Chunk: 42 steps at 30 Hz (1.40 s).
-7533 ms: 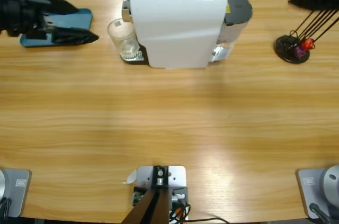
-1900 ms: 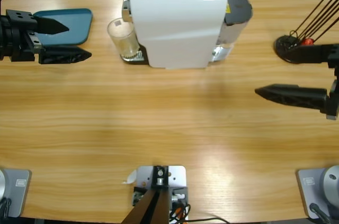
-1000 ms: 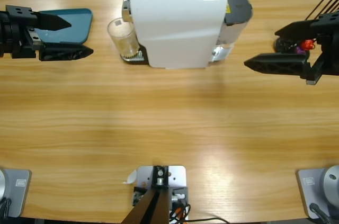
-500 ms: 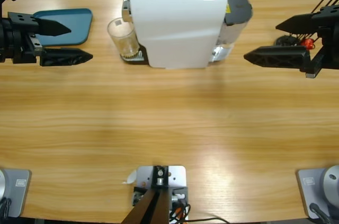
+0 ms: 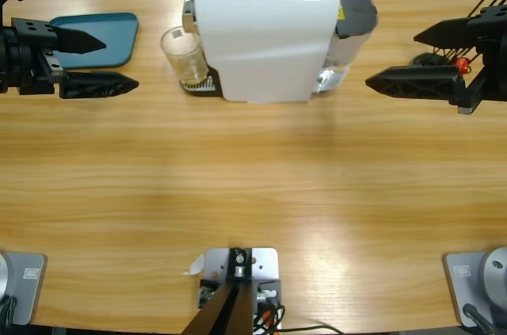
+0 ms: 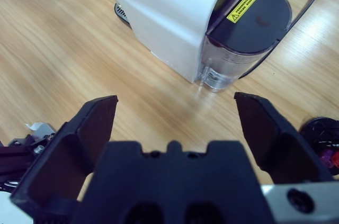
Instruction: Pour coffee
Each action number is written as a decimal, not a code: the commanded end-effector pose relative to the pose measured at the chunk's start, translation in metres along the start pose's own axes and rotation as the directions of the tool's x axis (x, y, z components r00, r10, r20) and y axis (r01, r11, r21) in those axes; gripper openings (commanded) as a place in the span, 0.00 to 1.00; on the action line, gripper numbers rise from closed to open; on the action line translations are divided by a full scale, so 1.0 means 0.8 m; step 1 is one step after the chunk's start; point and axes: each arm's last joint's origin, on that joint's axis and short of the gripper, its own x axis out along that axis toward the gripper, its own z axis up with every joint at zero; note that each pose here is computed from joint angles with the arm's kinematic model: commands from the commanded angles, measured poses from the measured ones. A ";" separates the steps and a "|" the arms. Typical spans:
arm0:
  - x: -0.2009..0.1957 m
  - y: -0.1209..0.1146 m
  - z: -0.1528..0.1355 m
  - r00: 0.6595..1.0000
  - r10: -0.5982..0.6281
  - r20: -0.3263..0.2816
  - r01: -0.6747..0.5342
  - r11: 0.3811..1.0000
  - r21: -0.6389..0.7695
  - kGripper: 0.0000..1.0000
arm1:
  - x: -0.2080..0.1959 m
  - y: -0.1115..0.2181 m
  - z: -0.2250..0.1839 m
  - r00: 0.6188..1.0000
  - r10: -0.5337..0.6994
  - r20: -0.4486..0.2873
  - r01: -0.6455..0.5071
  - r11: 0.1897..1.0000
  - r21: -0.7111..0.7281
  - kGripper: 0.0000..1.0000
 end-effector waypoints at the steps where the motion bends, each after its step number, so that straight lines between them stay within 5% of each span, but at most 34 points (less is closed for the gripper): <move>1: -0.003 0.001 -0.014 1.000 0.000 -0.010 0.000 1.000 -0.008 1.00 | 0.009 -0.004 0.001 1.000 -0.022 -0.017 0.022 1.000 0.011 1.00; 42: 0.001 0.002 -0.018 0.999 -0.033 0.013 0.033 0.999 0.020 1.00 | 0.017 -0.005 -0.003 0.999 -0.025 -0.040 0.025 1.000 0.011 1.00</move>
